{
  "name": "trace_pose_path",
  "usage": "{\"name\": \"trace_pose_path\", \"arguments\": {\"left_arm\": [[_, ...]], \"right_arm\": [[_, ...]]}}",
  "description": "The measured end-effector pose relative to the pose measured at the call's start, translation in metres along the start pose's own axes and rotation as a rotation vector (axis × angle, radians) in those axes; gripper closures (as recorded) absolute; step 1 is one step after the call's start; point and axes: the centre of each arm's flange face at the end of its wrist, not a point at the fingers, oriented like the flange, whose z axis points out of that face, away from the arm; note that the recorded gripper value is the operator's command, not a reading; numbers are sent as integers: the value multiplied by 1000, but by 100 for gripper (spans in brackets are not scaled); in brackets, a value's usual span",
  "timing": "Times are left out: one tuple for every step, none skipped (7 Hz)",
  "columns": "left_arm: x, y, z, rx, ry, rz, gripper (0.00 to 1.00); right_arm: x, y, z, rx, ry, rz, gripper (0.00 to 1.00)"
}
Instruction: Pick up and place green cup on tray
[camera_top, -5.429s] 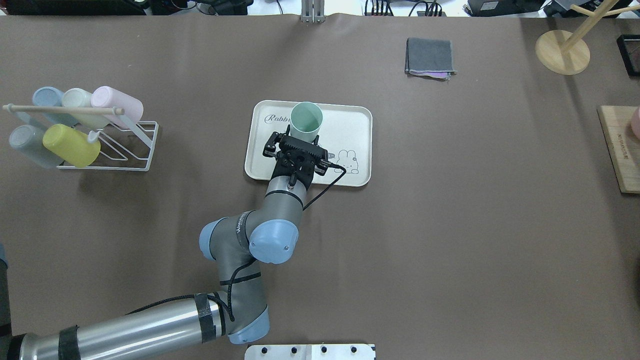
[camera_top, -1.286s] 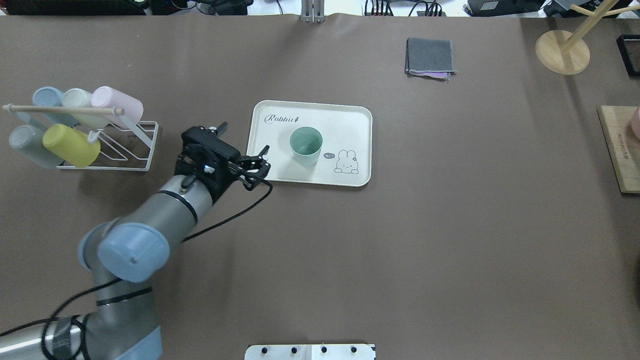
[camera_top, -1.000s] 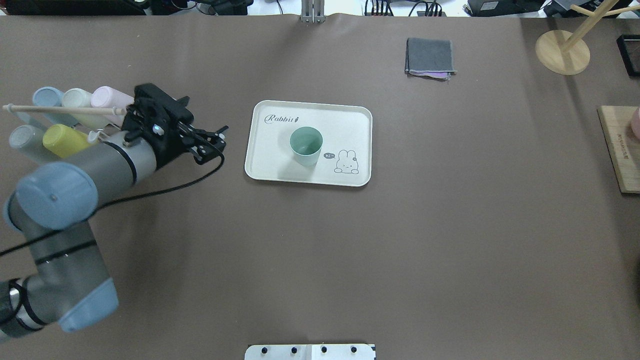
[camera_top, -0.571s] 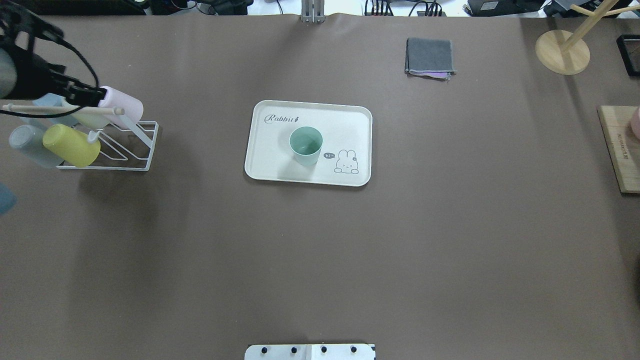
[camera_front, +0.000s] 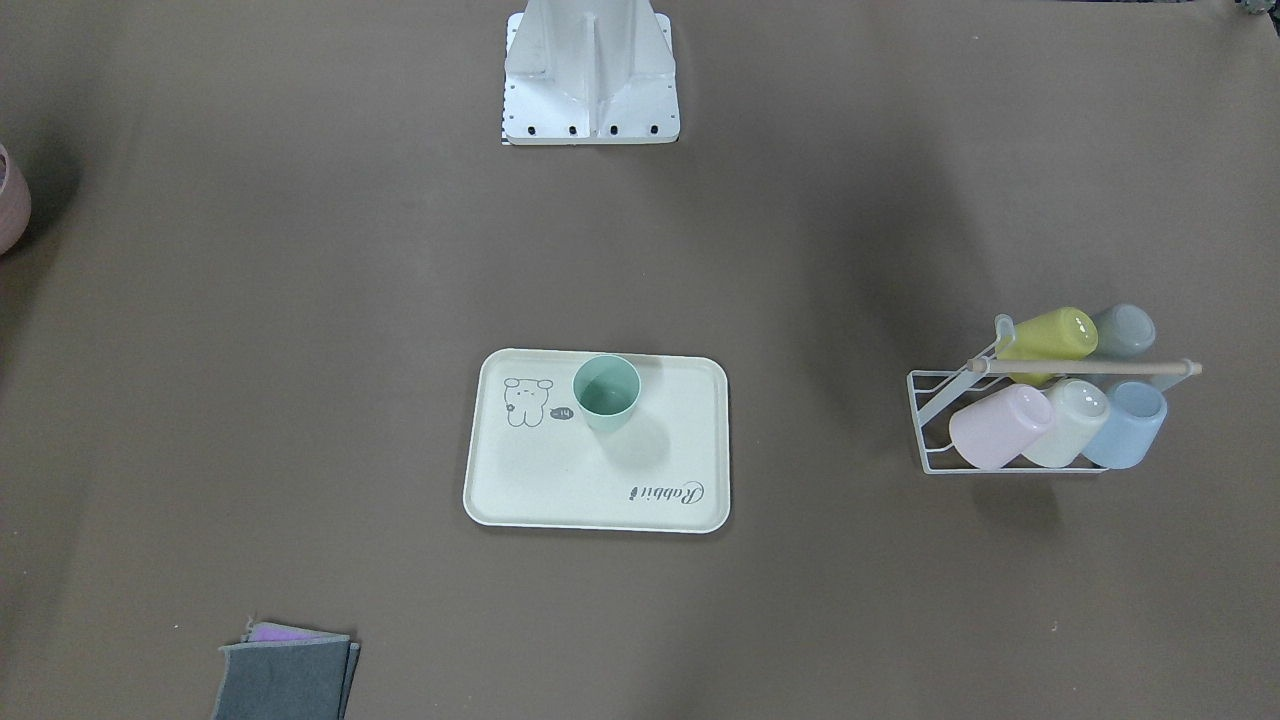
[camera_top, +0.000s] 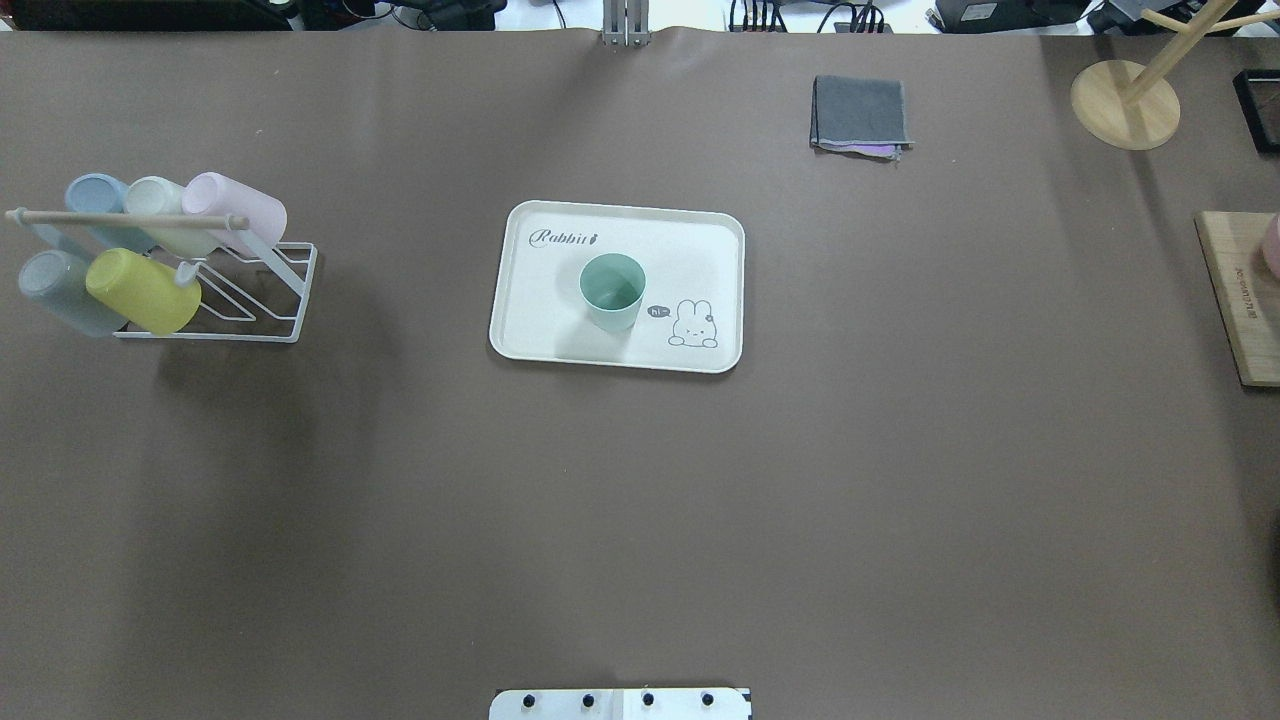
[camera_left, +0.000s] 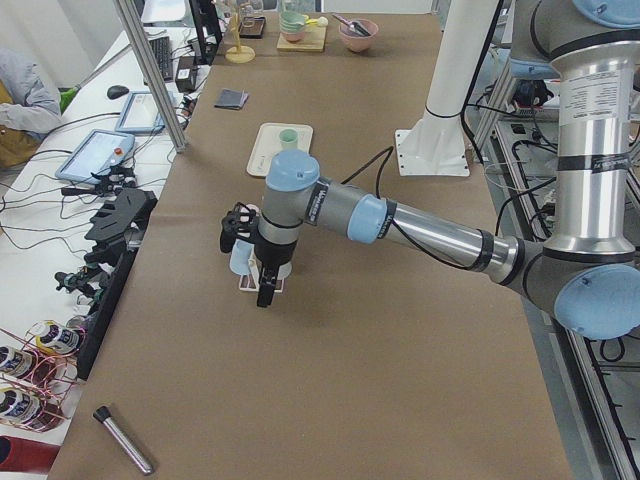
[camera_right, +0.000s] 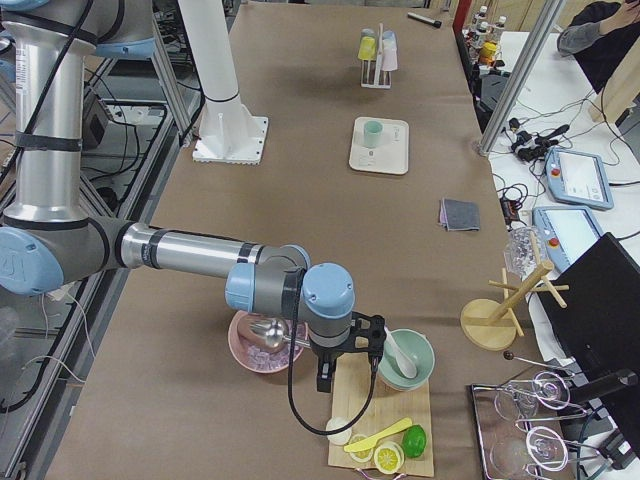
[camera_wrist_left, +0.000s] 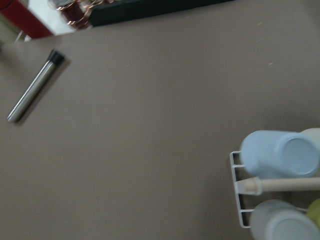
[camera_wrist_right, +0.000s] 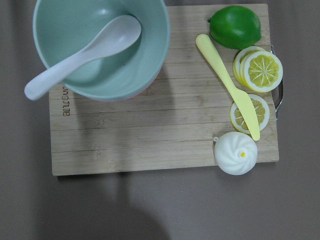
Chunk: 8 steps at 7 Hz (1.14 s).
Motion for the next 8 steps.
{"name": "trace_pose_path", "arguments": {"left_arm": [[-33,22,4,-41,8,25,2],[-49,35,14,-72,56,27,2],[-60,41,32,-93,131,18,2],[-67,43,47,-94,187,17,2],[-68,41,55,-86,222,21,2],[-67,40,56,-83,249,17,2],[-66,40,57,-86,266,10,2],[-67,43,59,-93,274,2,2]], "right_arm": [[0,-1,-1,1,0,0,0],[0,-1,0,0,0,0,0],[1,-1,1,-3,0,2,0],[2,0,4,-8,0,4,0],[4,2,7,-15,0,10,0],[6,3,8,-19,1,13,0],[7,4,9,-22,2,16,0],[8,4,10,-25,1,19,0]]}}
